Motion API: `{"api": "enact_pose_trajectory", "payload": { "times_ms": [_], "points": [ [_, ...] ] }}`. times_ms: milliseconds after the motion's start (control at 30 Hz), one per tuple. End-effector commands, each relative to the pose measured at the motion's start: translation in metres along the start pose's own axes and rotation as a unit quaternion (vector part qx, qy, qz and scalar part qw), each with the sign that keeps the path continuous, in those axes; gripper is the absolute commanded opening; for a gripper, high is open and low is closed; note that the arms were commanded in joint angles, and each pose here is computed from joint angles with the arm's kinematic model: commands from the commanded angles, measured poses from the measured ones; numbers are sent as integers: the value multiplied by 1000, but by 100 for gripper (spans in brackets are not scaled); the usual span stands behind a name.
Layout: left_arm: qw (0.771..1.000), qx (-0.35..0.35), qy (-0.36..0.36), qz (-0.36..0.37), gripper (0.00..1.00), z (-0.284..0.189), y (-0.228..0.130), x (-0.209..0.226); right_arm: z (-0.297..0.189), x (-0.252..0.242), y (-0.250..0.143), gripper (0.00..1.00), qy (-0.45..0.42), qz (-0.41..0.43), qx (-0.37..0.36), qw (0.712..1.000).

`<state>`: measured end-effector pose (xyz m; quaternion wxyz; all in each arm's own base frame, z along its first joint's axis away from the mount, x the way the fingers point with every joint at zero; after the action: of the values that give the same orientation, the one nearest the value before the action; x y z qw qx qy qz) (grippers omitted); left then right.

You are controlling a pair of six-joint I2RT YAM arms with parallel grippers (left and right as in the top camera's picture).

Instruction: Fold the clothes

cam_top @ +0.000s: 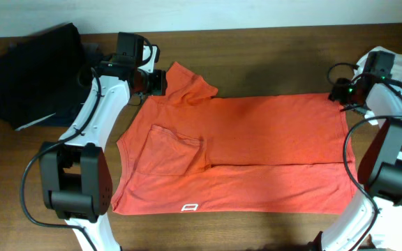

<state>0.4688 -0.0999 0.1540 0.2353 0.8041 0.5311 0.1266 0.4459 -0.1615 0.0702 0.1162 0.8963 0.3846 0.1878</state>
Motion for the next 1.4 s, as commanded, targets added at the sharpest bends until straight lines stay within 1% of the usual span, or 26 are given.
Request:
{"api": "enact_pose_trajectory", "payload": {
  "times_ms": [0,33,67,133,167,267,367,400,433,467,500,600,667,733,800,833,900,933,967,1000,1033,1100,1167,1200,1267,1367],
  "points": [
    [1000,5,-7,9,57,-2,-2,-3,19,-2,-5,58,-4,-6,9,1000],
    [1000,7,-3,9,57,-2,-3,-2,19,-3,-4,47,-11,-6,7,1000],
    [1000,10,13,9,57,-2,-4,2,19,-4,-4,44,-13,-6,6,1000],
    [1000,1,21,11,57,-2,0,4,22,-6,-8,41,-15,-6,10,1000],
    [999,-27,27,15,57,-3,11,6,22,-6,-9,36,-15,-6,11,1000],
    [995,-91,39,24,56,10,36,13,22,-7,-8,30,-19,-6,9,1000],
    [995,-91,3,28,56,89,22,15,22,-10,-7,30,-30,-8,5,1000],
    [994,-95,7,60,55,106,20,17,22,-11,-7,30,-35,-8,3,999],
    [989,-102,11,107,55,118,19,15,22,-11,-7,30,-35,-8,3,999],
    [988,-105,17,113,55,124,19,14,22,-11,-7,30,-35,-8,3,999],
    [987,-109,28,115,51,128,20,14,22,-11,-7,30,-35,-8,2,999],
    [984,-122,36,123,50,144,21,9,22,-11,-7,30,-35,-8,4,999],
    [986,-89,68,122,50,164,4,11,22,-11,-8,30,-35,-8,4,999],
    [988,-44,94,115,50,192,-25,21,22,-12,-8,30,-36,-8,5,999],
    [982,-21,156,104,50,190,-32,44,22,-12,-8,31,-36,-8,5,999],
    [981,-18,165,98,50,188,-33,53,22,-12,-8,31,-36,-8,5,999],
    [985,-23,147,87,51,186,-35,64,22,-12,-8,31,-36,-8,6,999],
    [987,-32,133,87,51,184,-29,63,22,-12,-8,31,-36,-8,6,999],
    [986,-41,136,88,52,181,-19,64,22,-12,-8,39,-36,-8,6,999],
    [986,-41,135,88,52,177,-12,63,22,-12,-8,40,-36,-7,6,999],
    [986,-47,135,85,57,173,-3,64,22,-12,-8,41,-36,-7,6,999],
    [990,-84,75,86,67,157,32,52,22,-12,-8,41,-36,-8,6,999],
    [991,-102,65,63,67,145,50,50,22,-12,-8,41,-36,-8,6,999],
    [990,-109,62,64,61,142,56,49,22,-12,-8,41,-36,-8,6,999],
    [992,-89,56,64,46,144,49,45,22,-12,-8,41,-36,-8,6,999],
    [994,-63,74,58,45,148,38,51,22,-12,-8,41,-36,-7,6,999]
  ]
}}
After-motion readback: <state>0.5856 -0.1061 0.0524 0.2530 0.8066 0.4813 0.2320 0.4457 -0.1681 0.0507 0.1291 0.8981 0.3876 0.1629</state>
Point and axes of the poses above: each gripper's point midway between its finger pads, its own z axis out along the fingers, its own x axis along the line the jaws close on, y = z × x, the point moved 5 cm from there along -z, back along the fingers, and after that the axes turned 15 degrees about z, right-handed, at the moved point
